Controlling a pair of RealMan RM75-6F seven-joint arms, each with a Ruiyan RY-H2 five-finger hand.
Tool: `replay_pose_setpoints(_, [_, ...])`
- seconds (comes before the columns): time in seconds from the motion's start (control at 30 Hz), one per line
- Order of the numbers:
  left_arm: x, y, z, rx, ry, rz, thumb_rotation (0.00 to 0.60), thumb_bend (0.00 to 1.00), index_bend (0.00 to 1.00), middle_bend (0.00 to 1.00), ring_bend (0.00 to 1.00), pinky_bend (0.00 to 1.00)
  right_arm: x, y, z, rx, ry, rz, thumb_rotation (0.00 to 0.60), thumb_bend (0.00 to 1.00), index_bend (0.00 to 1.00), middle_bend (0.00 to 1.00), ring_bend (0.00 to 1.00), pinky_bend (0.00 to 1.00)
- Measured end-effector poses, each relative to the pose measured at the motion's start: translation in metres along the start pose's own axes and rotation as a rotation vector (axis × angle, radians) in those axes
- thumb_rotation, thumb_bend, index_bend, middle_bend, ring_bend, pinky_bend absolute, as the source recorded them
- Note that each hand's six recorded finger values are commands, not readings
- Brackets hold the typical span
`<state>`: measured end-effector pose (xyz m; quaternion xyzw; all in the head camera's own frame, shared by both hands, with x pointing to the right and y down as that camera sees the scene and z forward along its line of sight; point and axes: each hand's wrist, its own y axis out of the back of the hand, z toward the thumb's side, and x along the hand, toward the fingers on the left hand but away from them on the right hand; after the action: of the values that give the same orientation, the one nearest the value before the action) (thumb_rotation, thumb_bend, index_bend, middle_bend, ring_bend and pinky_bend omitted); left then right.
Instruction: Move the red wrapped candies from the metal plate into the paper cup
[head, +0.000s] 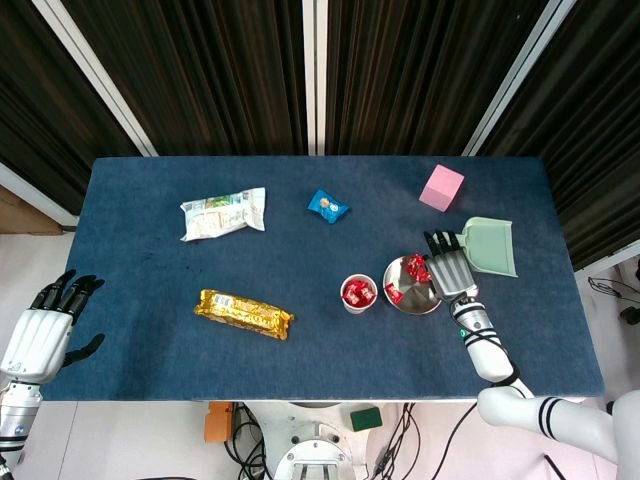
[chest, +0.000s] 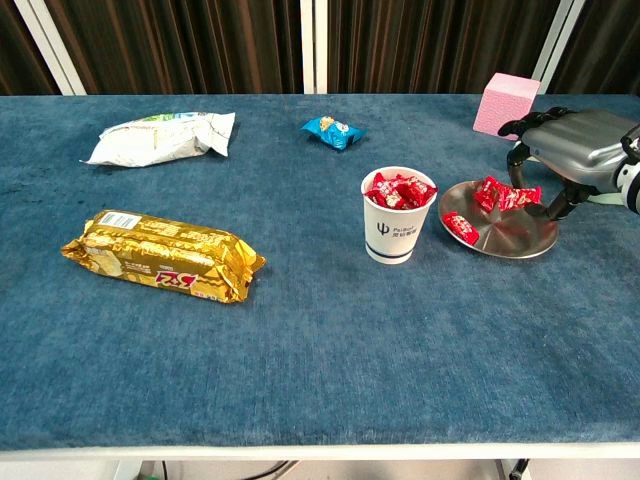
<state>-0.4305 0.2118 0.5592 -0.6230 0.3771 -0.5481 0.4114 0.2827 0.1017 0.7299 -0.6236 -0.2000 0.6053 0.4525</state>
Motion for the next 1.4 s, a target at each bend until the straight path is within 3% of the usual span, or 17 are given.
replay_pose_setpoints(0.17, [0.0,0.0,0.0,0.0,0.001,0.001,0.6,0.18,0.18,0.15,0.06,0.2,0.008,0.024,0.008,-0.047,0.052,-0.071,0.6,0.44,0.64,0.05,0.0,0.0])
replay_pose_setpoints(0.4, [0.0,0.0,0.001,0.0,0.0,0.004,0.6,0.18,0.18,0.15,0.06,0.2,0.028,0.078,0.034,-0.109,0.164,-0.228,0.6,0.44,0.65,0.05,0.0,0.0])
replay_pose_setpoints(0.57, [-0.001,0.002,0.0,-0.005,0.0,0.014,0.6,0.18,0.18,0.15,0.06,0.2,0.035,0.097,0.058,-0.144,0.242,-0.266,0.6,0.44,0.66,0.06,0.0,0.0])
replay_pose_setpoints(0.9, [-0.002,0.003,-0.003,-0.009,0.003,0.017,0.6,0.18,0.18,0.15,0.06,0.2,0.028,0.091,0.092,-0.127,0.303,-0.243,0.6,0.44,0.67,0.06,0.0,0.0])
replay_pose_setpoints(1.4, [-0.002,0.003,-0.003,-0.008,0.002,0.014,0.6,0.18,0.18,0.15,0.06,0.2,0.011,0.078,0.107,-0.079,0.316,-0.189,0.6,0.44,0.66,0.05,0.0,0.0])
